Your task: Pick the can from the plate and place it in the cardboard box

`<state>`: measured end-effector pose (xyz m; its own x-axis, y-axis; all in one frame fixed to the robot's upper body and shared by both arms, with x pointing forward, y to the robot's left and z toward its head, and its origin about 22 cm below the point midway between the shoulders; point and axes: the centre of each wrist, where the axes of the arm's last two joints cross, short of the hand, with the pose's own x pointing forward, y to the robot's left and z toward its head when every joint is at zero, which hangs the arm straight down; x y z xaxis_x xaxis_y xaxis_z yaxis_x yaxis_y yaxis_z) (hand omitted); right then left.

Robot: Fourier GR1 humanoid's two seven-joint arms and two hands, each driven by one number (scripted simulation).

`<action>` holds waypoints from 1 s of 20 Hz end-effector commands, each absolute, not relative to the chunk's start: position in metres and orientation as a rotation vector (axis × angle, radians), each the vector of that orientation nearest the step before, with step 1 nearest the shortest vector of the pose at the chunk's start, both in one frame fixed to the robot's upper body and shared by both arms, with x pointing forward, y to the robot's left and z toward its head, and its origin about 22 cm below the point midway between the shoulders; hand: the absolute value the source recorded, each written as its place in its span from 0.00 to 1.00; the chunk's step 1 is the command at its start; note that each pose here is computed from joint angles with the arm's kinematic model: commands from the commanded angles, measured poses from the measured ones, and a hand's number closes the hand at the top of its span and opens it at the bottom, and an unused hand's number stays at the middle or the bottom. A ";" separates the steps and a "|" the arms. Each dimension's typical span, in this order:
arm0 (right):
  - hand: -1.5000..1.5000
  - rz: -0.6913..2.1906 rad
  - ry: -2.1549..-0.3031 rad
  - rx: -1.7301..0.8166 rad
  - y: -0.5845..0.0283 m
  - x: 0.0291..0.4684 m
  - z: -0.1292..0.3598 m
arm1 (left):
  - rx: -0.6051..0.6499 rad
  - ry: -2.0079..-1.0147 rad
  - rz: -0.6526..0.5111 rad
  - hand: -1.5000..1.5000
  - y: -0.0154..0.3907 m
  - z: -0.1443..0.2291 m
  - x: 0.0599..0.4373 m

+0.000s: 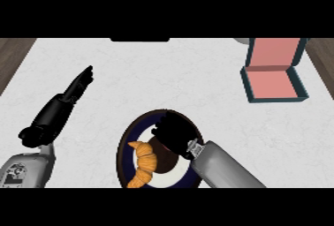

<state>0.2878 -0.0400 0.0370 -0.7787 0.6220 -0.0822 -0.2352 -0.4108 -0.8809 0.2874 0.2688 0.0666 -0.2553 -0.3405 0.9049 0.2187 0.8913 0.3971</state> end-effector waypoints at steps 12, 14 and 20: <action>1.00 2.228 -1.671 -0.334 -0.082 0.279 0.017 | 0.108 -1.742 -0.513 0.50 0.262 0.051 0.291; 1.00 2.223 -1.713 -0.184 -0.130 0.271 0.003 | 0.108 -1.744 -0.519 0.50 0.277 0.072 0.288; 1.00 2.089 -1.977 -0.004 -0.214 0.258 0.027 | 0.122 -1.748 -0.506 0.50 0.266 0.054 0.288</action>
